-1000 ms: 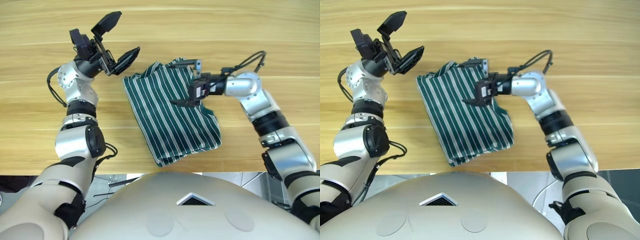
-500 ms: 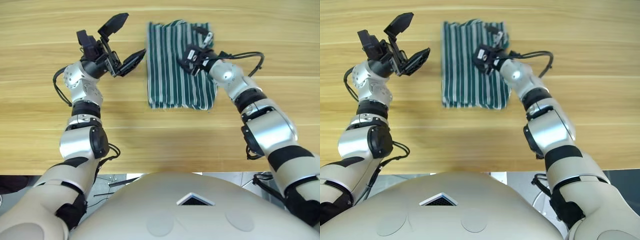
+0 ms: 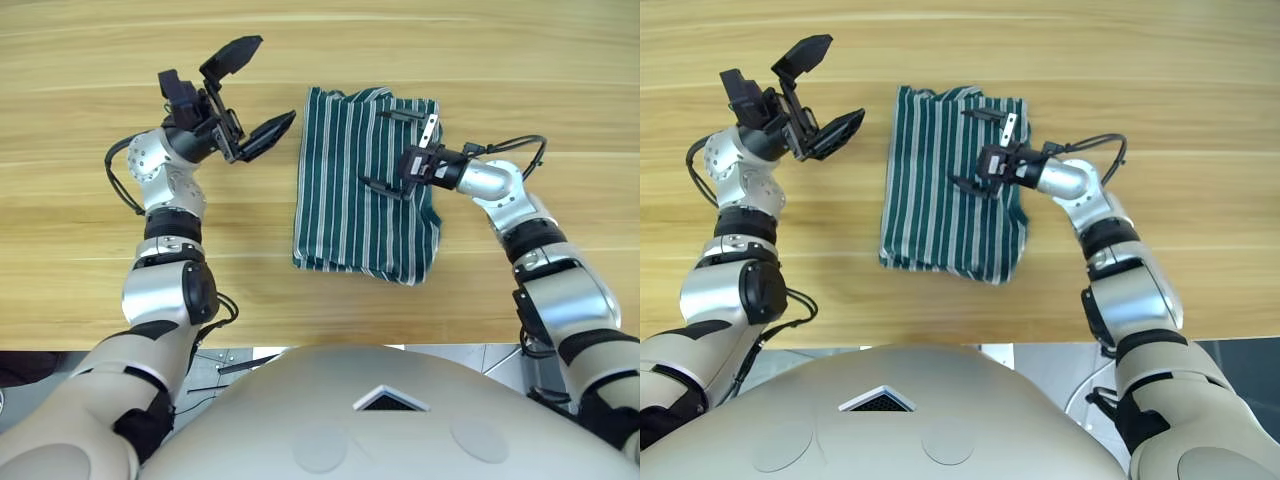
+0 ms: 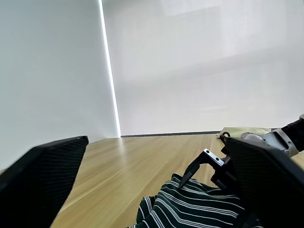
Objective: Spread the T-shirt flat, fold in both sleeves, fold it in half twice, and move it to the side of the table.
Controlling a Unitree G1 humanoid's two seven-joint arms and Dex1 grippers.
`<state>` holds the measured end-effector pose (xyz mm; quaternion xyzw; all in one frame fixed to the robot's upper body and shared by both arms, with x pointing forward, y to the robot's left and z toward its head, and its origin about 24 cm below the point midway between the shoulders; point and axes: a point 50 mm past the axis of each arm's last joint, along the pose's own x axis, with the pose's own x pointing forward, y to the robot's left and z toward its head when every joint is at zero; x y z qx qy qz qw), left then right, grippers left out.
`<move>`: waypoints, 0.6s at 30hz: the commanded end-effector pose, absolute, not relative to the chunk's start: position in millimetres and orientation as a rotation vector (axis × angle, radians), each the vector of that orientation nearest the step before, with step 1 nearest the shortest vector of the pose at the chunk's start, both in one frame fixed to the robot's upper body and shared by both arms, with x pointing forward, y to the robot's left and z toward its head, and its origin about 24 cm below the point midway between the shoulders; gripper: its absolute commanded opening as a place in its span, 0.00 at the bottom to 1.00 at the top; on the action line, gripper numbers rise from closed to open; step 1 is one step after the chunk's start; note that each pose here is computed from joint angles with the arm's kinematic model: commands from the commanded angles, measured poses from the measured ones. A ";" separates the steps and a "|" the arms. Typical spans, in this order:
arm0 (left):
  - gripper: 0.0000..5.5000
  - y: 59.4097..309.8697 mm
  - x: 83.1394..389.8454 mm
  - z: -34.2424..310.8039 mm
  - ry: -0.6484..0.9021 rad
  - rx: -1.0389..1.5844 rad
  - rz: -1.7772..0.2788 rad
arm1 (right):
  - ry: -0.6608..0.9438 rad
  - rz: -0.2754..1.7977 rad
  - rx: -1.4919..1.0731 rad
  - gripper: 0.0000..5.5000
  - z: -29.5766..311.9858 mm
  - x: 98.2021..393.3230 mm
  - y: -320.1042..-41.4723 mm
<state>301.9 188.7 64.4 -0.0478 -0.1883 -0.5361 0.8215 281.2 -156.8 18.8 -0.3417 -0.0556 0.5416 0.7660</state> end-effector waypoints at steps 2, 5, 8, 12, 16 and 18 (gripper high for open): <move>0.98 186.2 298.9 64.3 -0.406 -0.073 -1.157 | -0.045 1.295 -0.747 0.98 9.4 262.1 -162.5; 0.98 185.1 297.4 63.5 -0.400 -0.051 -1.170 | -0.090 1.286 -0.724 0.98 17.5 261.1 -159.7; 0.98 184.7 295.2 65.6 -0.400 0.029 -1.192 | -0.198 1.231 -0.677 0.98 41.0 266.1 -158.9; 0.98 183.7 284.6 79.1 -0.455 0.243 -1.275 | -0.364 1.098 -0.620 0.98 85.9 274.3 -165.3; 0.98 180.1 269.5 97.9 -0.502 0.386 -1.356 | -0.450 0.934 -0.633 0.98 118.6 282.1 -181.0; 0.98 185.3 260.6 103.0 -0.484 0.502 -1.369 | -0.418 0.901 -0.725 0.98 125.4 276.2 -200.8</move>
